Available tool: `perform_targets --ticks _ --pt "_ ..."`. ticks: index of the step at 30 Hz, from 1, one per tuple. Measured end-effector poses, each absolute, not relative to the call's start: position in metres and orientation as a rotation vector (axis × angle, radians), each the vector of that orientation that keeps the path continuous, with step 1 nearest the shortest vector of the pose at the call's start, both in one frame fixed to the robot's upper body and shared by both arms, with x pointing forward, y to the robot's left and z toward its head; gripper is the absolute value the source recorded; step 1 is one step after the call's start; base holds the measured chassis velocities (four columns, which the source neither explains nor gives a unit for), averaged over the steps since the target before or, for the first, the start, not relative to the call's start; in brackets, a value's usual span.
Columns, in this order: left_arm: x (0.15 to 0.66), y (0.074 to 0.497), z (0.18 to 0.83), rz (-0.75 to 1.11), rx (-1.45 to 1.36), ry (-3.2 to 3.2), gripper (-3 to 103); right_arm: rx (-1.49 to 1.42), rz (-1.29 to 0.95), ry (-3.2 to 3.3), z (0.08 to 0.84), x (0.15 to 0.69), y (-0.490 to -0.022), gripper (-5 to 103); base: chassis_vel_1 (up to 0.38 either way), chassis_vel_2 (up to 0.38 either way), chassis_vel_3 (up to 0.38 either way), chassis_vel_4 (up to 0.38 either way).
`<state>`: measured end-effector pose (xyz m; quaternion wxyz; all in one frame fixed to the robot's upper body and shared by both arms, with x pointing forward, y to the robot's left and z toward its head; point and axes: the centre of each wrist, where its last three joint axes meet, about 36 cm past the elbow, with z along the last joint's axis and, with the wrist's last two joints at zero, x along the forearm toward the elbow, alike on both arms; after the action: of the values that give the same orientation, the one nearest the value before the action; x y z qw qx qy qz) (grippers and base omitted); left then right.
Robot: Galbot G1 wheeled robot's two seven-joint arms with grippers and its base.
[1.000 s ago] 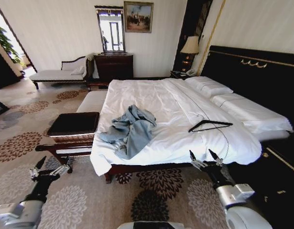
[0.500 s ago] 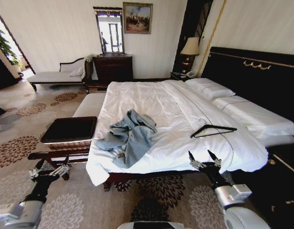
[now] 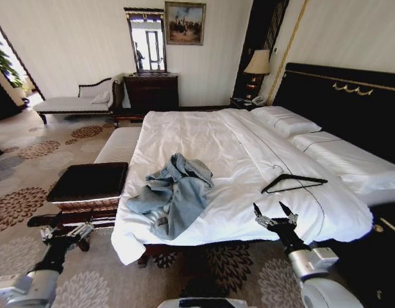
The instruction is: Pick up the clothes from the bed and hang them on the clothes hanger.
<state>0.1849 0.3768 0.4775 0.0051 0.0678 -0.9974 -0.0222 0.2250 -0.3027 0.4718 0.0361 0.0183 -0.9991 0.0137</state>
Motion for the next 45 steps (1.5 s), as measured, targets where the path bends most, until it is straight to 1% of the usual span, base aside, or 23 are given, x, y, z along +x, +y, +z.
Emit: perform_targets --ticks 10,15,19,22,25,27,30,31,33,34,37,39,41,45 --pt "0.185 0.377 0.476 -0.042 0.213 -3.116 100 0.058 0.033 -3.061 0.47 0.226 -0.299 100 -0.109 0.109 0.113 -0.107" --pt "0.183 0.377 0.473 -0.041 0.216 -3.108 100 0.095 -0.037 -3.054 0.474 0.228 -0.293 100 -0.09 0.081 0.076 -0.07" --pt "0.187 0.377 0.469 -0.013 0.201 -3.098 100 0.242 -0.132 -3.015 0.491 0.228 -0.28 100 -0.018 0.018 0.01 -0.011" --pt "0.194 0.372 0.464 0.019 0.152 -3.085 100 0.311 -0.124 -2.996 0.5 0.228 -0.277 100 0.0 0.0 0.0 0.0" --pt "0.189 0.362 0.453 0.047 0.118 -3.049 100 0.486 -0.019 -2.96 0.512 0.245 -0.278 100 0.0 0.0 0.0 0.0" --pt "0.187 0.361 0.451 0.048 0.116 -3.044 100 0.515 0.004 -2.952 0.514 0.25 -0.279 100 0.0 0.0 0.0 0.0" --pt "0.18 0.353 0.441 0.06 0.119 -3.02 100 0.679 0.12 -2.907 0.525 0.283 -0.281 100 0.0 0.0 0.0 0.0" --pt "0.18 0.353 0.441 0.06 0.119 -3.02 100 0.679 0.12 -2.907 0.525 0.283 -0.281 100 0.0 0.0 0.0 0.0" --pt "0.179 0.35 0.439 0.064 0.125 -3.016 100 0.75 0.194 -2.875 0.523 0.308 -0.285 100 0.0 0.0 0.0 0.0" --pt "0.179 0.35 0.439 0.064 0.125 -3.016 100 0.75 0.194 -2.875 0.523 0.308 -0.285 100 0.0 0.0 0.0 0.0" --pt "0.181 0.349 0.44 0.068 0.137 -3.013 100 0.818 0.228 -2.825 0.519 0.336 -0.287 100 0.0 0.0 0.0 0.0" --pt "0.181 0.35 0.44 0.068 0.139 -3.012 100 0.832 0.226 -2.814 0.518 0.342 -0.286 100 0.0 0.0 0.0 0.0" --pt "0.182 0.351 0.439 0.065 0.153 -3.006 100 0.886 0.207 -2.781 0.513 0.361 -0.276 100 0.0 0.0 0.0 0.0" --pt "0.183 0.352 0.44 0.068 0.167 -3.001 100 0.93 0.19 -2.755 0.506 0.377 -0.264 100 0.0 0.0 0.0 0.0"
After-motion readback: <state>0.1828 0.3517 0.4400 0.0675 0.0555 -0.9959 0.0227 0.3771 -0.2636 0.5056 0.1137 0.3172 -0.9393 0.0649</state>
